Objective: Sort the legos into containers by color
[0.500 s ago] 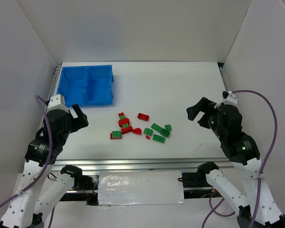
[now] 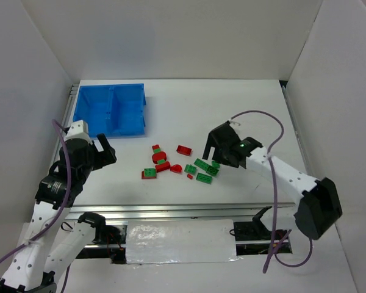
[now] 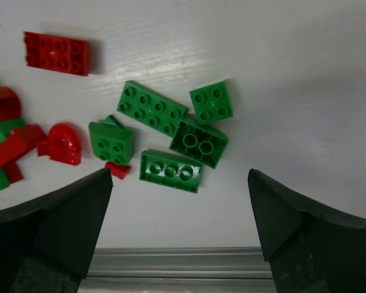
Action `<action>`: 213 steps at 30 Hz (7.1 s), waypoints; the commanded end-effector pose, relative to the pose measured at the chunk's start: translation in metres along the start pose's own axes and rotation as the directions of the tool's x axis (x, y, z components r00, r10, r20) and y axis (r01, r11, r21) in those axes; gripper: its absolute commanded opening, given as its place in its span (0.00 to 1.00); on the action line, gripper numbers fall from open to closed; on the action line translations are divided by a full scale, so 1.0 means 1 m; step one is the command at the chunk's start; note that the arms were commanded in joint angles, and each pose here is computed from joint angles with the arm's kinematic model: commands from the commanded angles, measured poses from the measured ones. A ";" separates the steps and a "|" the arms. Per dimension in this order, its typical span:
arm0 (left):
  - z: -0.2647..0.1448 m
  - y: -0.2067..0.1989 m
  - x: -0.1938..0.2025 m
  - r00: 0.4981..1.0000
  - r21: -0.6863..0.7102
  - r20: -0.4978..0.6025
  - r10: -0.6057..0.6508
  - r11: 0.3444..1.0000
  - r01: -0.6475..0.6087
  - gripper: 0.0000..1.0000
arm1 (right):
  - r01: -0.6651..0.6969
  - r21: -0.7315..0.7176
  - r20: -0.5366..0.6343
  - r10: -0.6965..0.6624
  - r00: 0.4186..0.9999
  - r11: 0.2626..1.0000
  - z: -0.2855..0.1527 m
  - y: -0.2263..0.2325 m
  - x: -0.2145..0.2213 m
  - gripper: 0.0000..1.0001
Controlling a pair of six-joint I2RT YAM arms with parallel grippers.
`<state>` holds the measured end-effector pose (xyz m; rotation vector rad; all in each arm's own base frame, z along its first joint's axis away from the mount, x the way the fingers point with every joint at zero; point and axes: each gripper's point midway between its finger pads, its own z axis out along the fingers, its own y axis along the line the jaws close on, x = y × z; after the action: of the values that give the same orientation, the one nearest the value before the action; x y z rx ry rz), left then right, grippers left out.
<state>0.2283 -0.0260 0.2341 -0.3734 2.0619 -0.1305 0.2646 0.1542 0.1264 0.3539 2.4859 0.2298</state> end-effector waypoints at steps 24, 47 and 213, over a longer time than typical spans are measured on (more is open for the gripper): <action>0.007 -0.013 -0.004 1.000 0.059 0.006 0.021 0.998 -0.021 0.99 | -0.128 0.192 0.009 0.129 0.992 0.973 0.091 -0.019 0.055 0.65; 0.009 -0.023 -0.002 0.999 0.107 -0.017 0.033 0.994 -0.031 1.00 | -0.201 0.005 0.111 0.199 0.974 0.980 0.036 0.010 0.014 0.22; -0.009 -0.219 0.064 0.847 0.693 -0.531 0.018 0.585 0.422 0.95 | 0.496 -0.622 0.331 -0.371 0.868 0.605 -0.107 0.175 0.024 0.19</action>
<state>0.2363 -0.2411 0.2176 -0.0290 2.2457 -1.3206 0.2137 0.3027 0.2066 -0.5202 2.1498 0.7963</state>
